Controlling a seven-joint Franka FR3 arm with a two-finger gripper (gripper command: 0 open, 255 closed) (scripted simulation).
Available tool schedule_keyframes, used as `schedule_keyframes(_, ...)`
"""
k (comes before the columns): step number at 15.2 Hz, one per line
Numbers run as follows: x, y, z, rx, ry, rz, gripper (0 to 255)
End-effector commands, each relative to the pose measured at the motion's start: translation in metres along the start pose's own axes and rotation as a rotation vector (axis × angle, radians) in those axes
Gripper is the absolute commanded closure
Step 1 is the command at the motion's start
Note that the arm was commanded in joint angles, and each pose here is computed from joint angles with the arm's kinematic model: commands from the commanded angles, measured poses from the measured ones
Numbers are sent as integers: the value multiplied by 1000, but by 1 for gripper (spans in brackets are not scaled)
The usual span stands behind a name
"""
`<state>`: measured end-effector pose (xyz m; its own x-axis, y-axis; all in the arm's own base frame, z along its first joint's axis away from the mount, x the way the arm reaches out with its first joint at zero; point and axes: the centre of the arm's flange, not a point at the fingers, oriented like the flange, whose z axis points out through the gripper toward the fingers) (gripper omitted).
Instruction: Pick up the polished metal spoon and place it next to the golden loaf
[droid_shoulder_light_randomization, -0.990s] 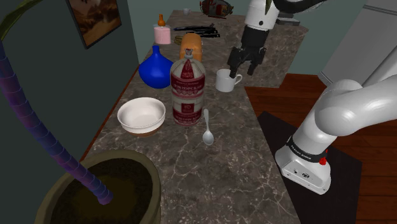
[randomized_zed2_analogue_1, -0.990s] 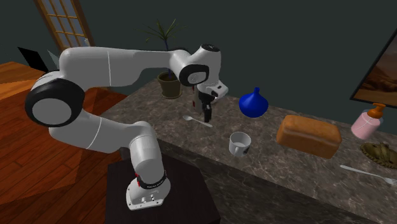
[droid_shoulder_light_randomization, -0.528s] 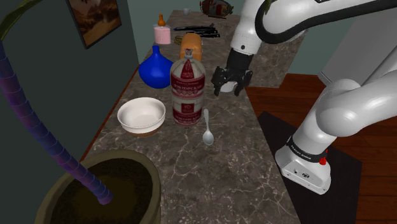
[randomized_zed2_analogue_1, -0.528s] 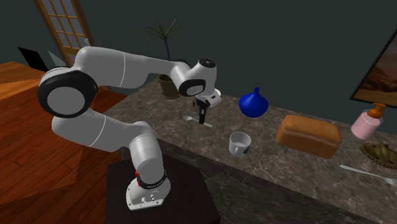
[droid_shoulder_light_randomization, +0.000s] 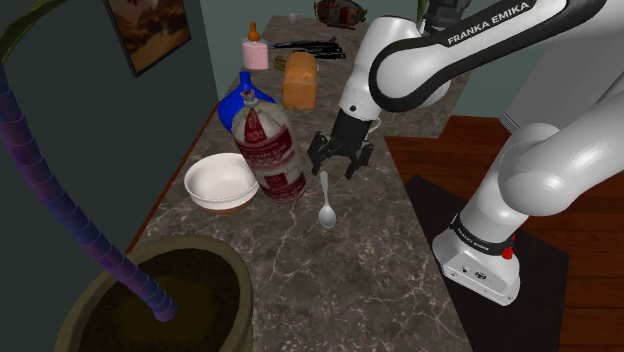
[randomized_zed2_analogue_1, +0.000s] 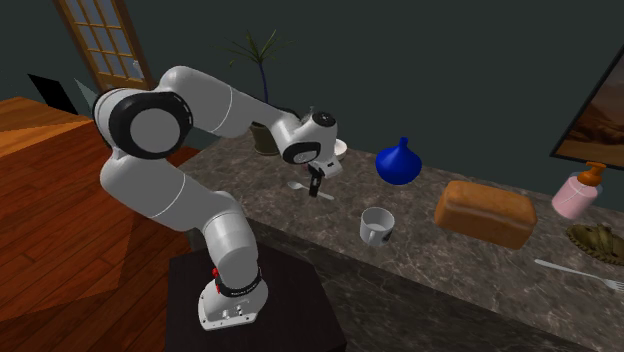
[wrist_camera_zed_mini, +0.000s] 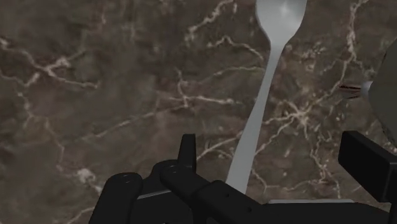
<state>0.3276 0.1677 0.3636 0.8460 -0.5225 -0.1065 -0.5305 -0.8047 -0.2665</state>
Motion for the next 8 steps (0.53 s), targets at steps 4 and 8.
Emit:
schedule_keyframes(4, -1, 1, 28, 2, 1, 3, 0)
schedule_keyframes(8, -1, 1, 31, 2, 1, 3, 0)
